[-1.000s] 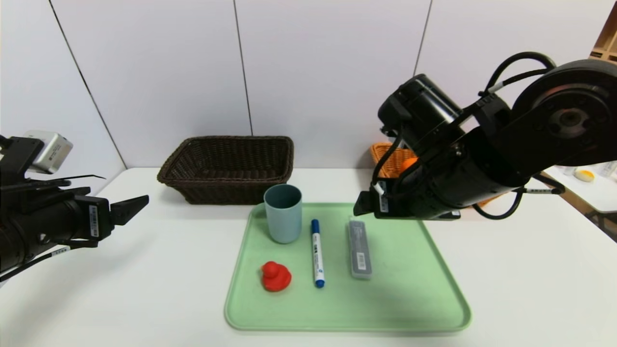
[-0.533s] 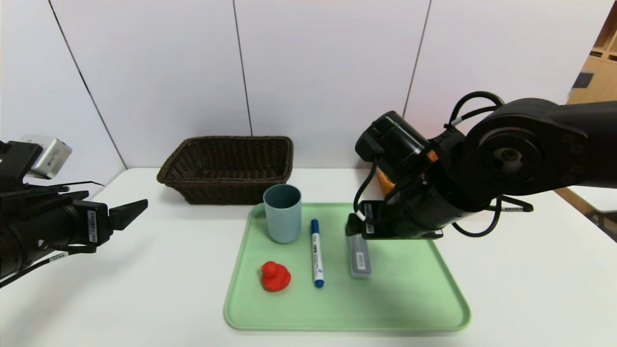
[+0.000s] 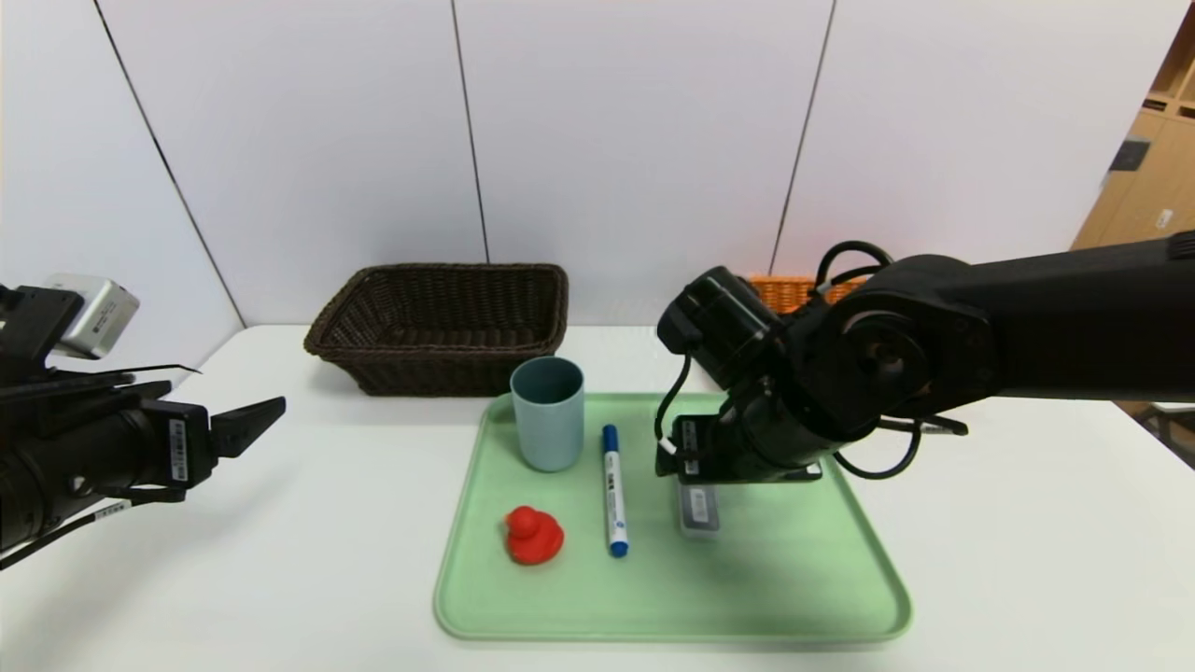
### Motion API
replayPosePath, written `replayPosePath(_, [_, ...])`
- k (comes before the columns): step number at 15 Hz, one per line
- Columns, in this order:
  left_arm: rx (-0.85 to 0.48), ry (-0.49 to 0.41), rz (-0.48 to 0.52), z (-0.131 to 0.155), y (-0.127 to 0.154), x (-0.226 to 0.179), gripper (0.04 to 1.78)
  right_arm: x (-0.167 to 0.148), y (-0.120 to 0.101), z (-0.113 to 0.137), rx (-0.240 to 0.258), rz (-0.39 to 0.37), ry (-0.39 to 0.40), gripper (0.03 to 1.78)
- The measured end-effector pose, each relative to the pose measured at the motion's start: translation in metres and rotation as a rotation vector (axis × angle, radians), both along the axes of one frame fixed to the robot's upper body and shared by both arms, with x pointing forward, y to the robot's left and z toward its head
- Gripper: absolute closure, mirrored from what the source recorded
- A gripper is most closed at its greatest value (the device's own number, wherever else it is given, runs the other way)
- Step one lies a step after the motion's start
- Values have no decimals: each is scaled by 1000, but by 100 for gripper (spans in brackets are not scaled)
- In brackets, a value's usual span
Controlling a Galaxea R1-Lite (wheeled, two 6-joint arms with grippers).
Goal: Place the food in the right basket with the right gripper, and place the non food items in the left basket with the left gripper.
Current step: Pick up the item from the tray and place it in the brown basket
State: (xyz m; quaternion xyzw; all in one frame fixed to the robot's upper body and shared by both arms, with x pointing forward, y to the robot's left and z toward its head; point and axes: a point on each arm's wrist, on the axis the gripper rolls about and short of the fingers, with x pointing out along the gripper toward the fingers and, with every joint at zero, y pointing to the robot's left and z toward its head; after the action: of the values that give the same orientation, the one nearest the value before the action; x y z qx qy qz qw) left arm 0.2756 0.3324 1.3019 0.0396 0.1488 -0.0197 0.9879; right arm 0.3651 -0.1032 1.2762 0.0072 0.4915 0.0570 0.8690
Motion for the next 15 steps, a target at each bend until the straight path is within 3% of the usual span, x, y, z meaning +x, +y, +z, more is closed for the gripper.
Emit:
replayPosePath(7, [-7,17,3,-4,0,-1,13,13,7,-26,-29,-9,31,11])
replayPosePath(15, [-8,30,2,-8,0,0,13,21,4,-34,-34,-29,31,11])
